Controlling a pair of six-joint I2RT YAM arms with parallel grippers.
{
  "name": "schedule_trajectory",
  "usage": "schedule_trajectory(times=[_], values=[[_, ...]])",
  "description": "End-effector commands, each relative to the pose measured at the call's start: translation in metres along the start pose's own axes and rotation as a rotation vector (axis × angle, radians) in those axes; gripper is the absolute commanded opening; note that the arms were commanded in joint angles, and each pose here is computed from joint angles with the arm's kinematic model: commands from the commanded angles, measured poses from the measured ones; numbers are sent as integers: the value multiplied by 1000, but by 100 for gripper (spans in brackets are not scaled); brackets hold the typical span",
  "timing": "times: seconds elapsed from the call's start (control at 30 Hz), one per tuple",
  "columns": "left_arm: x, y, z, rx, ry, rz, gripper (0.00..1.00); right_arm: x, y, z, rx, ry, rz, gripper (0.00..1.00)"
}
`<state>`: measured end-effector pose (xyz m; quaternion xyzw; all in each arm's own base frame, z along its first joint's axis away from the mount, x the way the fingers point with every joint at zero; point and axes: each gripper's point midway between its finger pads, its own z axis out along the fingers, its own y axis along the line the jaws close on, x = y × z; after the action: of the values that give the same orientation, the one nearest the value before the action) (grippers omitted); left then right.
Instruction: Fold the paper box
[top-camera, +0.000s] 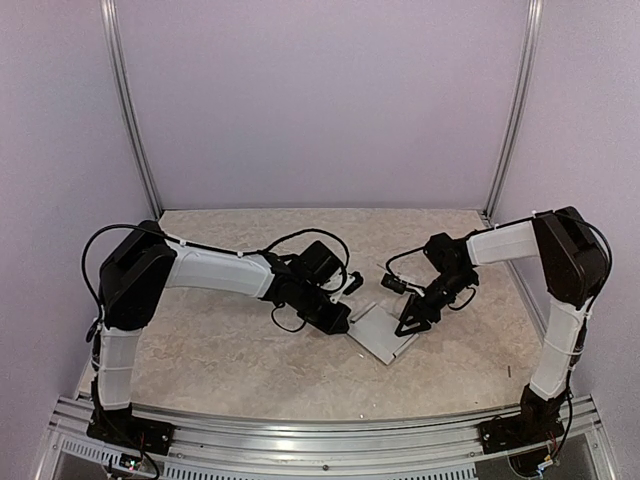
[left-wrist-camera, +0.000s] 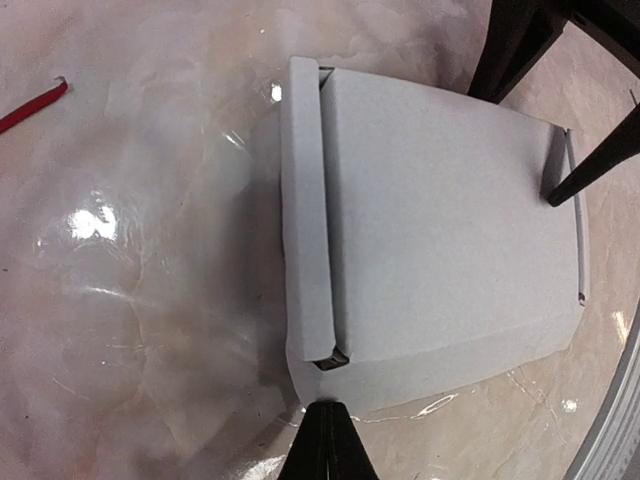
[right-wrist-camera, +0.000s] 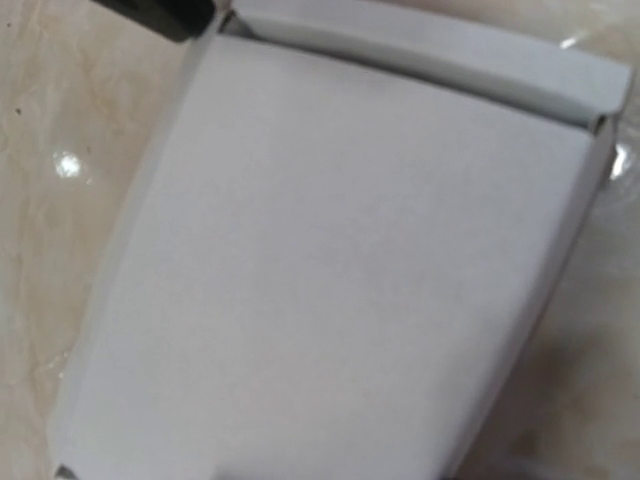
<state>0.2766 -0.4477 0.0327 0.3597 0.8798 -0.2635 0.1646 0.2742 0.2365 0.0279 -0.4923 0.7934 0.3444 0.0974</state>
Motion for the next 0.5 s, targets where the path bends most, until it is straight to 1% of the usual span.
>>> schedule_trajectory(times=[0.0,0.07,0.13,0.17,0.2,0.27,0.33,0.37,0.4,0.47], values=[[-7,-1,-25,-89,-95,23,10,19,-2,10,10,88,18,50],[-8,-3,-41,-104,-131,-15,17,12,0,2,27,70,11,53],[0,1,-49,-120,-144,-85,28,6,2,-6,50,58,-2,56],[2,1,-55,-121,-157,-129,30,4,3,-9,65,53,-6,57],[8,1,-56,-113,-160,-179,31,0,2,-14,80,45,-10,59],[9,0,-63,-65,-206,-302,33,-5,3,-22,110,30,-15,63],[5,-4,-74,17,-268,-436,36,-10,1,-28,145,22,-20,65],[1,-6,-77,56,-308,-473,36,-12,-2,-31,168,20,-20,66],[-2,-6,-82,58,-331,-490,36,-13,-6,-33,190,23,-14,67],[-6,-4,-85,49,-343,-496,37,-10,-12,-32,218,39,6,67]])
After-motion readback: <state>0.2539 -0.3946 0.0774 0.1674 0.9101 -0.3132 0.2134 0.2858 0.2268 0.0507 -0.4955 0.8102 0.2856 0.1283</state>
